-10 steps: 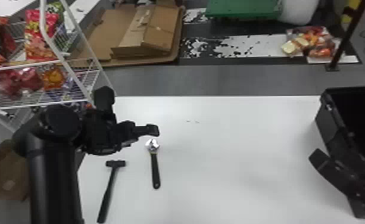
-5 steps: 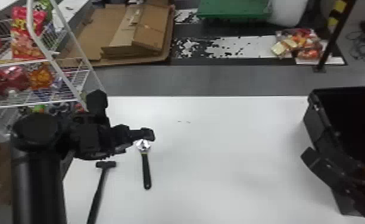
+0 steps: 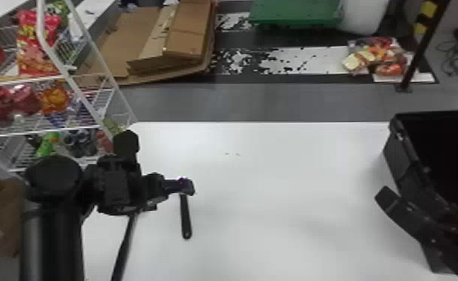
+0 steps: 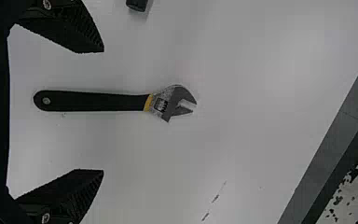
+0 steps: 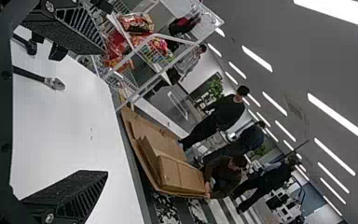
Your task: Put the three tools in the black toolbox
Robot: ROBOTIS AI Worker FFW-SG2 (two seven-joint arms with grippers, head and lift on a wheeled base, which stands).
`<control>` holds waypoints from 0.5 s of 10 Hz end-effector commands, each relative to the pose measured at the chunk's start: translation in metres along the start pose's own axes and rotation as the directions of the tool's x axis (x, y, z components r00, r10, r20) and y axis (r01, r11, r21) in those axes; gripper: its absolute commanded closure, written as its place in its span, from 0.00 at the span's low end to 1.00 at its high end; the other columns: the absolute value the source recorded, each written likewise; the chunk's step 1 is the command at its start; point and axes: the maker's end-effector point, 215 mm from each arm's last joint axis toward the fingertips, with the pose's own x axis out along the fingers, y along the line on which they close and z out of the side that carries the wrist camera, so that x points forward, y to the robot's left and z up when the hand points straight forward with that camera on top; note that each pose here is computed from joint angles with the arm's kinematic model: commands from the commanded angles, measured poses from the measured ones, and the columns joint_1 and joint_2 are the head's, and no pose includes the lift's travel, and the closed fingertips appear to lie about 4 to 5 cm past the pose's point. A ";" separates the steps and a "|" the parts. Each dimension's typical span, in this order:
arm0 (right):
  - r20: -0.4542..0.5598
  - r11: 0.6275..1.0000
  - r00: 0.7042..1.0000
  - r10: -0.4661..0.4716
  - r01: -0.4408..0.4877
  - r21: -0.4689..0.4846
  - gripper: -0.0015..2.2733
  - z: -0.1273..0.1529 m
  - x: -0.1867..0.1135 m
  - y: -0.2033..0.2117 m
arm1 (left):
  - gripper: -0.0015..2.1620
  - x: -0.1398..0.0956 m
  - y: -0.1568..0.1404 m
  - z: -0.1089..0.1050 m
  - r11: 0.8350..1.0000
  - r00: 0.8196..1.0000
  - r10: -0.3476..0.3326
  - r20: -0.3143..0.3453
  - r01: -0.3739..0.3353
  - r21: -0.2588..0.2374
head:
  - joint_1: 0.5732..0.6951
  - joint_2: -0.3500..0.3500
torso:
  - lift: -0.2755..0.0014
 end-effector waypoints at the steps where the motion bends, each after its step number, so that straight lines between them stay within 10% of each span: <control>1: 0.007 1.000 1.000 0.008 -0.008 0.011 0.04 0.000 -0.001 0.000 | 0.04 0.009 -0.006 -0.009 1.000 0.999 0.012 -0.033 -0.011 0.025 | 1.00 0.76 | 0.80; 5: 0.040 0.999 0.999 0.008 -0.009 0.034 0.04 0.008 -0.014 -0.007 | 0.04 0.031 -0.019 -0.030 0.996 0.993 0.046 -0.110 -0.036 0.086 | 1.00 0.69 | 0.80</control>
